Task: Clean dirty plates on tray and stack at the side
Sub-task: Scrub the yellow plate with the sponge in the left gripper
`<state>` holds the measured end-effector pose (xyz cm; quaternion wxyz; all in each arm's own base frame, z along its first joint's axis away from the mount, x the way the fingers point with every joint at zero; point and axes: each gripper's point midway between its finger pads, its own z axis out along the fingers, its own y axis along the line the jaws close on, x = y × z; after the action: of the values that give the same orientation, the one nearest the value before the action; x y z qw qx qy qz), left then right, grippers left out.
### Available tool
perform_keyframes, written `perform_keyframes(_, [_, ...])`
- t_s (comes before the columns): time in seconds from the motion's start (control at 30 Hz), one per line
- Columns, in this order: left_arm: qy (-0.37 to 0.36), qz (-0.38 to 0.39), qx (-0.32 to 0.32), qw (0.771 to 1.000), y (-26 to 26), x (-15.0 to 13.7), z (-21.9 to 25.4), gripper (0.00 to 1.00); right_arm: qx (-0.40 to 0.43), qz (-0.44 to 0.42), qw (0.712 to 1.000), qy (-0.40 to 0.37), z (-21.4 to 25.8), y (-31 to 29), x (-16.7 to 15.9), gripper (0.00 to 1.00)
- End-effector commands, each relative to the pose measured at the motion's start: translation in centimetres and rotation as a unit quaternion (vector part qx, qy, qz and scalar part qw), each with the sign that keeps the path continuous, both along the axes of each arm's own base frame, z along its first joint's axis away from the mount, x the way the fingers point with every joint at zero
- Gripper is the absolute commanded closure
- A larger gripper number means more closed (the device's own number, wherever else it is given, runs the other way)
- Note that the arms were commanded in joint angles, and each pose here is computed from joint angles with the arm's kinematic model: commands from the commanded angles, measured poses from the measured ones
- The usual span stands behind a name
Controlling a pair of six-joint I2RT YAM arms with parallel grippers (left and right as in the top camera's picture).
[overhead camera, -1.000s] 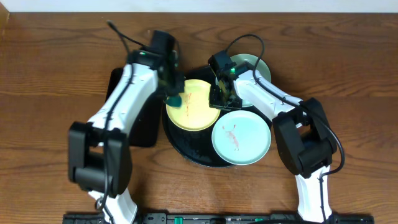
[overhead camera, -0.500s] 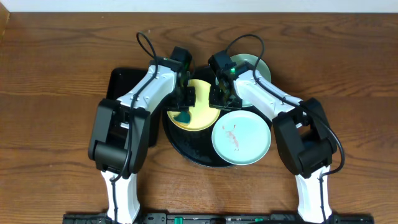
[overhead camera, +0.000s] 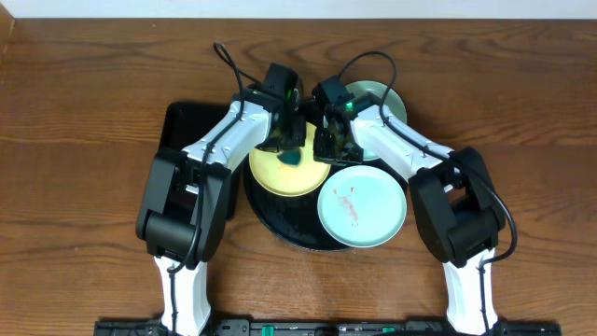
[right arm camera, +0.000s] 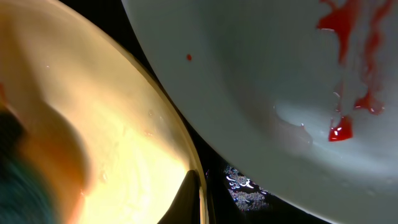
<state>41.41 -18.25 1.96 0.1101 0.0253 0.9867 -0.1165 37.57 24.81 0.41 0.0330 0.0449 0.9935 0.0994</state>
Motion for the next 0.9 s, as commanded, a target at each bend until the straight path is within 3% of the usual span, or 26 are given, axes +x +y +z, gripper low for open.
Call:
perform_keyframes(0.0, [-0.052, 0.04, 0.117, 0.991, 4.2, 2.2, -0.7, 0.92, -0.019, 0.003, 1.0, 0.005, -1.7, 0.1, -0.3, 0.99])
perform_keyframes(0.13, [-0.065, 0.052, 0.154, 0.985, 5.5, 2.6, -0.5, 0.92, -0.018, 0.003, 1.0, 0.005, -1.7, 0.1, -0.3, 0.99])
perform_keyframes(0.27, [-0.001, 0.033, 0.142, 0.989, 5.2, -0.3, -1.4, 0.93, -0.019, 0.003, 1.0, 0.005, -1.7, 0.1, -0.3, 0.99])
perform_keyframes(0.43, [0.114, -0.041, 0.057, 0.991, 2.4, -5.7, -1.8, 0.92, -0.018, 0.003, 1.0, 0.004, -1.7, 0.2, -0.3, 0.99])
perform_keyframes(0.57, [0.157, -0.102, -0.039, 0.982, -0.8, -8.1, -0.9, 0.93, -0.018, 0.003, 1.0, 0.004, -1.7, 0.2, -0.3, 0.99])
perform_keyframes(0.7, [0.127, -0.11, -0.054, 0.984, -1.6, -6.8, -0.7, 0.93, -0.018, 0.003, 1.0, 0.004, -1.7, 0.2, -0.3, 0.99])
perform_keyframes(0.87, [0.023, -0.097, 0.007, 0.995, -0.4, -1.9, -1.1, 0.93, -0.018, 0.003, 1.0, 0.004, -1.7, 0.2, -0.3, 0.99])
